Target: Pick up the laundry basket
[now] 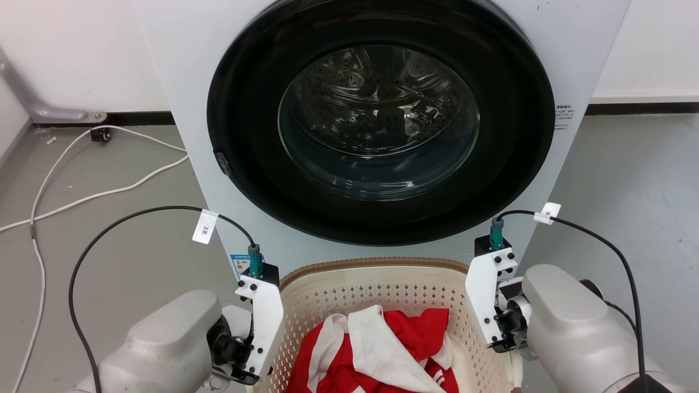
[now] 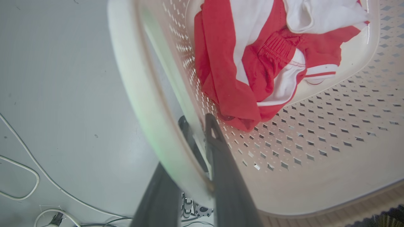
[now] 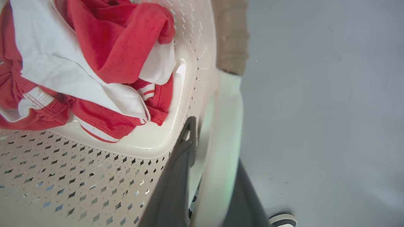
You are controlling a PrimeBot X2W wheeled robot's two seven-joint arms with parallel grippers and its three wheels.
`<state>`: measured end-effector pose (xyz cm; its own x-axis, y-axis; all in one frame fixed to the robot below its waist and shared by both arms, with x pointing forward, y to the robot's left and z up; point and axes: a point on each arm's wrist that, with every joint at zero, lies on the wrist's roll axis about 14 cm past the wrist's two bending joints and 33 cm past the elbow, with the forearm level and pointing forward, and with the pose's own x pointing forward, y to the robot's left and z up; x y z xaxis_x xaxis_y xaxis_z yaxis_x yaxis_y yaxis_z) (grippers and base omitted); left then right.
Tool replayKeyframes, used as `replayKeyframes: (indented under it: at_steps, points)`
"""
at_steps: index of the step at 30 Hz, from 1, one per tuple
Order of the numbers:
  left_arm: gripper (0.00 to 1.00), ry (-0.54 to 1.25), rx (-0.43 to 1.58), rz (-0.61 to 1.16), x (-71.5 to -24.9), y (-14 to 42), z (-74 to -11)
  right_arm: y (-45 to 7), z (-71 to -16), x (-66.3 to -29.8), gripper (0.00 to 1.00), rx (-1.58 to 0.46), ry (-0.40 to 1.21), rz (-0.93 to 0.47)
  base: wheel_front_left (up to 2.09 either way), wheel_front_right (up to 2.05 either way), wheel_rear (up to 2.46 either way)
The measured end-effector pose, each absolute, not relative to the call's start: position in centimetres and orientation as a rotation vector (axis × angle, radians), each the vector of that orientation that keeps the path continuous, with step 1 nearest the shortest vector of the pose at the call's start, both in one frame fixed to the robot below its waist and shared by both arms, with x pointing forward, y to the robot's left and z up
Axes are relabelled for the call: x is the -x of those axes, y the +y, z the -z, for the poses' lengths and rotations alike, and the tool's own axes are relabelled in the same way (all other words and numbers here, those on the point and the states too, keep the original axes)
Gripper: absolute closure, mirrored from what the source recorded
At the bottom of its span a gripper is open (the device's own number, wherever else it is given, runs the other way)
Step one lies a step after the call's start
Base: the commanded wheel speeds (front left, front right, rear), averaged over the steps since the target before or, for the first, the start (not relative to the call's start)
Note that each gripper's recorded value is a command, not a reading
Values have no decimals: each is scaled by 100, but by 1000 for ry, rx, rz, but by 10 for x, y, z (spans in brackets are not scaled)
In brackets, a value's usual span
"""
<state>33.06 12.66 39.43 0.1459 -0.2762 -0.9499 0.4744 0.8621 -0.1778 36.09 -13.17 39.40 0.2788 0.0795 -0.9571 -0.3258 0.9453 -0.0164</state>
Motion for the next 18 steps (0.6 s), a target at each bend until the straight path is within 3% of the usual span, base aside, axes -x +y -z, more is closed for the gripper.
replayKeyframes:
  at_steps: [18]
  points:
    - [100, 1322, -182, 535, -331, 129, -395, -129, -395, -360, 100, 207, 1257, -281, 0, 0, 0]
